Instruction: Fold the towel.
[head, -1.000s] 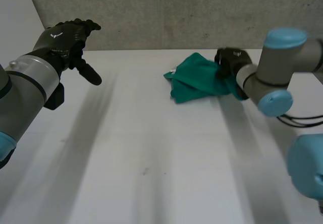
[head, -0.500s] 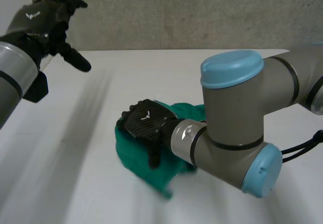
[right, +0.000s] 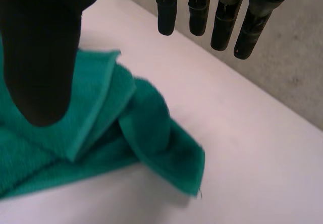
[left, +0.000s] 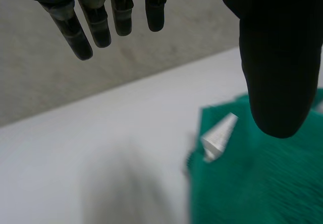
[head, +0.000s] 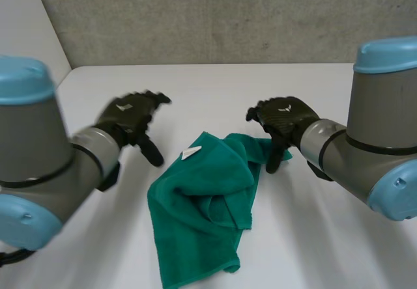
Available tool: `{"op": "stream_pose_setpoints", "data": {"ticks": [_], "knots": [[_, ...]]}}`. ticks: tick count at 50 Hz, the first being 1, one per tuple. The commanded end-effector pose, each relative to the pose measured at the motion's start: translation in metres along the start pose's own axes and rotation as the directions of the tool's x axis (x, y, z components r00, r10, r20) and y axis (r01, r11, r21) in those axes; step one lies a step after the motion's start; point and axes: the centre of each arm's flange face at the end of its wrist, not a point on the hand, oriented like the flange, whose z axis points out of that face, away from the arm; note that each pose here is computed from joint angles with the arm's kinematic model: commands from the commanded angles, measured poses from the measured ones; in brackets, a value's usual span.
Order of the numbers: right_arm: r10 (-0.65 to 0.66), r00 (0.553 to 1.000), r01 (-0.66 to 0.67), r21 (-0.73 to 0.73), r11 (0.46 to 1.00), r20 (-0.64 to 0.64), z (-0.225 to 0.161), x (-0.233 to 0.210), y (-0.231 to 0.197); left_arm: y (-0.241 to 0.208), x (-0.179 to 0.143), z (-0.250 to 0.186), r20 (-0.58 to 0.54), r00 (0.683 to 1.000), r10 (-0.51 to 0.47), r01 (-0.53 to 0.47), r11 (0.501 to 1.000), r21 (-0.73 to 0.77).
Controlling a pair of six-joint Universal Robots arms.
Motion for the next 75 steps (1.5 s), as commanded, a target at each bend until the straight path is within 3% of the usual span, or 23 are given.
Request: {"op": "stream_pose_setpoints", "data": {"ticks": [1, 13, 18, 23, 30, 36, 43, 49, 56, 62, 64, 68, 69, 70, 72, 75], "knots": [[0.007, 0.999, -0.007, -0.010, 1.000, -0.040, 0.010, 0.015, 0.013, 0.025, 0.029, 0.021, -0.077, 0.995, 0.057, -0.062, 0.996, -0.059], [-0.039, 0.996, 0.040, 0.000, 0.999, -0.074, 0.051, 0.026, 0.044, 0.029, 0.054, 0.070, -0.142, 0.945, 0.295, -0.295, 0.955, 0.024], [-0.071, 0.996, 0.070, -0.038, 0.997, -0.047, 0.071, 0.017, 0.066, 0.035, 0.056, 0.086, -0.152, 0.937, 0.315, -0.314, 0.949, 0.030], [-0.085, 0.996, 0.082, -0.063, 0.995, -0.038, 0.088, 0.015, 0.081, 0.052, 0.063, 0.097, -0.240, 0.910, 0.338, -0.343, 0.939, 0.019], [-0.090, 0.995, 0.088, -0.030, 0.996, -0.053, 0.098, 0.020, 0.077, 0.066, 0.065, 0.103, -0.279, 0.899, 0.338, -0.352, 0.936, 0.001], [-0.085, 0.992, 0.087, 0.013, 0.996, -0.098, 0.102, 0.029, 0.071, 0.057, 0.063, 0.108, -0.242, 0.906, 0.347, -0.352, 0.936, 0.025], [-0.098, 0.971, 0.134, 0.159, 0.978, -0.216, 0.098, 0.043, 0.031, 0.009, 0.052, 0.112, -0.050, 0.926, 0.375, -0.361, 0.916, 0.175], [-0.089, 0.949, 0.194, 0.337, 0.921, -0.304, 0.081, 0.066, -0.037, -0.051, 0.033, 0.111, 0.078, 0.936, 0.344, -0.347, 0.860, 0.375], [-0.030, 0.911, 0.250, 0.494, 0.833, -0.411, 0.068, 0.094, -0.098, -0.142, 0.013, 0.086, 0.236, 0.942, 0.240, -0.336, 0.691, 0.640], [0.092, 0.823, 0.369, 0.650, 0.665, -0.561, 0.015, 0.130, -0.162, -0.176, -0.023, 0.050, 0.304, 0.942, 0.141, -0.324, 0.611, 0.722], [0.091, 0.819, 0.380, 0.655, 0.653, -0.566, 0.003, 0.132, -0.167, -0.173, -0.027, 0.045, 0.292, 0.947, 0.131, -0.308, 0.618, 0.723], [0.017, 0.859, 0.344, 0.602, 0.720, -0.511, 0.010, 0.121, -0.143, -0.156, -0.026, 0.044, 0.249, 0.958, 0.140, -0.278, 0.658, 0.700], [0.000, 0.870, 0.330, 0.582, 0.743, -0.493, 0.014, 0.118, -0.133, -0.140, -0.025, 0.046, 0.216, 0.964, 0.153, -0.261, 0.695, 0.670], [-0.015, 0.882, 0.314, 0.561, 0.766, -0.472, 0.017, 0.114, -0.124, -0.107, -0.023, 0.050, 0.165, 0.972, 0.169, -0.235, 0.762, 0.603], [-0.059, 0.918, 0.253, 0.463, 0.849, -0.393, 0.024, 0.100, -0.088, -0.084, -0.022, 0.052, 0.140, 0.975, 0.173, -0.222, 0.806, 0.549], [-0.070, 0.938, 0.203, 0.373, 0.905, -0.340, 0.025, 0.090, -0.059, -0.037, -0.022, 0.050, 0.109, 0.978, 0.180, -0.209, 0.884, 0.418]]}}
